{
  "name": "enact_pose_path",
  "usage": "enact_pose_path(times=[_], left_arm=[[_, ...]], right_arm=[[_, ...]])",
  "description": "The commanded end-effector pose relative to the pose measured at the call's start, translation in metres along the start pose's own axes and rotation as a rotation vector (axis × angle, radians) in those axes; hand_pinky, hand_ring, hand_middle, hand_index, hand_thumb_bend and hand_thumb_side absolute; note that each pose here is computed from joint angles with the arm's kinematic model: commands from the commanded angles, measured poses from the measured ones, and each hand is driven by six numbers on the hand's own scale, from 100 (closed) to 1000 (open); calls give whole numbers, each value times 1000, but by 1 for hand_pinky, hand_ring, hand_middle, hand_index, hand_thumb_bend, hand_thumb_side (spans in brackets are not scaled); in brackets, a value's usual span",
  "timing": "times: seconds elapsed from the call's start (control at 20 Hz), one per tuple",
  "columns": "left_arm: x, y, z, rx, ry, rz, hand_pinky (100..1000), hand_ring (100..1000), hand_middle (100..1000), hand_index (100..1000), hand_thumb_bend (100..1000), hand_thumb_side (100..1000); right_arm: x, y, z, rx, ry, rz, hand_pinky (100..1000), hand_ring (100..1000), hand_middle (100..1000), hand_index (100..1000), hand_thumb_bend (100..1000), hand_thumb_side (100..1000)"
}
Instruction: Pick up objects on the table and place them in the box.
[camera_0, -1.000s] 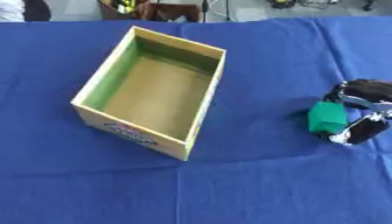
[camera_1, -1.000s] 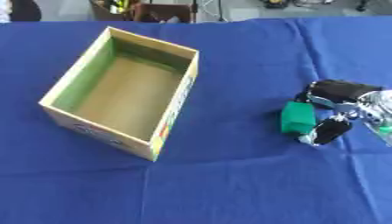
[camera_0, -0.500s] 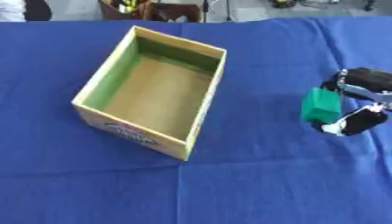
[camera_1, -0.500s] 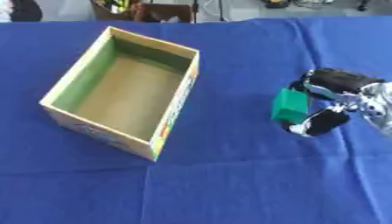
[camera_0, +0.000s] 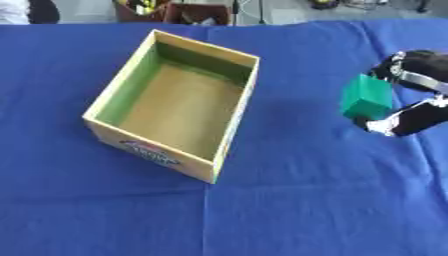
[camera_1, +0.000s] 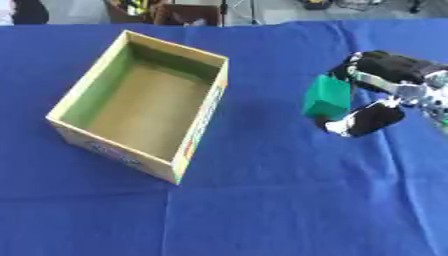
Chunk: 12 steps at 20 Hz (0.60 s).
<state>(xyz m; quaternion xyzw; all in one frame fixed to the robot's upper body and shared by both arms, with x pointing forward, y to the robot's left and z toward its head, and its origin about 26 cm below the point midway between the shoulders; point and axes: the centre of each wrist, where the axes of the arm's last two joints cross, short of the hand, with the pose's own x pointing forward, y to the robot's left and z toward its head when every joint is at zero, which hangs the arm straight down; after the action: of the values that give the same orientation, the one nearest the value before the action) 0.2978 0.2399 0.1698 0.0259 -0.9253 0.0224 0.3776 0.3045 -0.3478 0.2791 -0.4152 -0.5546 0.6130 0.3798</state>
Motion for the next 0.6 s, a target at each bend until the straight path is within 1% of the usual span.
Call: enact_pose_path(times=[0.05,0.2,0.4,0.6], left_arm=[[6,0,-3,-10,-20,1,672,692,699,842,100,1000],[5,0,-2,-12,-15,2,672,692,699,842,100,1000],[5,-1,-1,-20,-10,4,672,693,699,842,100,1000],[4,-1,0,-25,-4,4,673,693,699,843,100,1000]], right_arm=[[7,-31,6,-76,-24,58,653,554,387,471,100,542],[17,-50,2,-140,-71,70,654,549,378,463,100,554],[32,-73,-11,-210,-140,68,655,543,372,457,100,566],[43,-90,-28,-235,-192,70,655,542,372,457,100,570]])
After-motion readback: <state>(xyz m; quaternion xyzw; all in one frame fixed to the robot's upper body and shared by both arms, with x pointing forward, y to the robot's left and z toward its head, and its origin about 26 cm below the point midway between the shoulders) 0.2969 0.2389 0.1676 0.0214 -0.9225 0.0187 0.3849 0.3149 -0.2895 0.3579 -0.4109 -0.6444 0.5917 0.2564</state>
